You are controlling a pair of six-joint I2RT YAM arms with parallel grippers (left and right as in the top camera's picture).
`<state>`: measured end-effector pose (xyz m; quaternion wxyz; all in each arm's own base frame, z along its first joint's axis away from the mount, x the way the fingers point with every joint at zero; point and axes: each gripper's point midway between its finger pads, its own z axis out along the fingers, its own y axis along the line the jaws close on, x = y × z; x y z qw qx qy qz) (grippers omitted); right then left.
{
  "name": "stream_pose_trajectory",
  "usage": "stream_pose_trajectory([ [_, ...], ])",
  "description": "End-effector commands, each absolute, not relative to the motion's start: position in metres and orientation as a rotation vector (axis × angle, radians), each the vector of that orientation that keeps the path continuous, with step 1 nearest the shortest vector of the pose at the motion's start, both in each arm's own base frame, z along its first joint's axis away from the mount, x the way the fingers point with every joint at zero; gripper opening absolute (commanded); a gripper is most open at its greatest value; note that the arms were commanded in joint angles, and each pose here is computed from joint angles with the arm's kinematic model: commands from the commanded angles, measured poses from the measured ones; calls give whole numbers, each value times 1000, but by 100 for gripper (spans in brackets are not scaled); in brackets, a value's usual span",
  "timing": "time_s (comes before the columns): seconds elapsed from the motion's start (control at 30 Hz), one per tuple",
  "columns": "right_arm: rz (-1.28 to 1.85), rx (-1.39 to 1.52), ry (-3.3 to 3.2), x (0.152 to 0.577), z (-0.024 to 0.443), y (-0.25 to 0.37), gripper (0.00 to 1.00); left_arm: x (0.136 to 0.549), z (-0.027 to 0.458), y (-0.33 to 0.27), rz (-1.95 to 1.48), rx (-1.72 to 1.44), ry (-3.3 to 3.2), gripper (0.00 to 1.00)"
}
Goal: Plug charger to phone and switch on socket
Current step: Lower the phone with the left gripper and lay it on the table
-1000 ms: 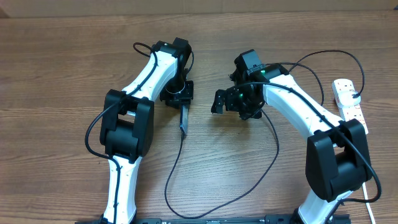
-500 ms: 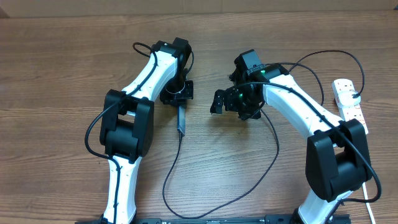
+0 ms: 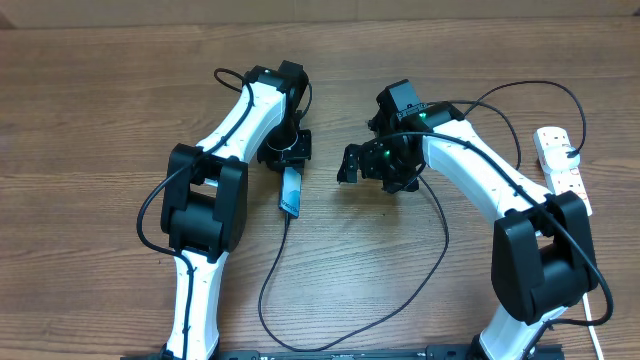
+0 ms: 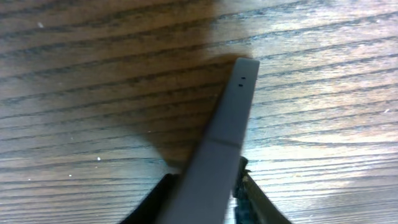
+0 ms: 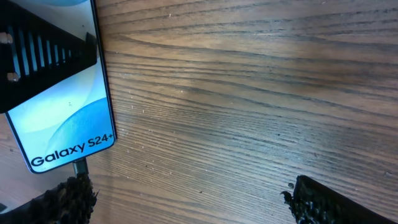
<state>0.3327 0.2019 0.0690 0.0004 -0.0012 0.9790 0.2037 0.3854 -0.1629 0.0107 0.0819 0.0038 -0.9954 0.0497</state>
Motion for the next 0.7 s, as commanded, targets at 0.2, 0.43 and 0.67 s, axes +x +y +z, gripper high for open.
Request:
stream_pose_trajectory([
  [0.2, 653, -20, 3060, 333, 74, 206, 100, 384, 16, -163, 143, 2, -2973, 37],
  [0.43, 652, -20, 3060, 333, 74, 205, 100, 382, 16, -157, 96, -28, -2970, 45],
  [0.67, 652, -20, 3060, 333, 74, 205, 100, 380, 16, -152, 61, -29, -2963, 47],
])
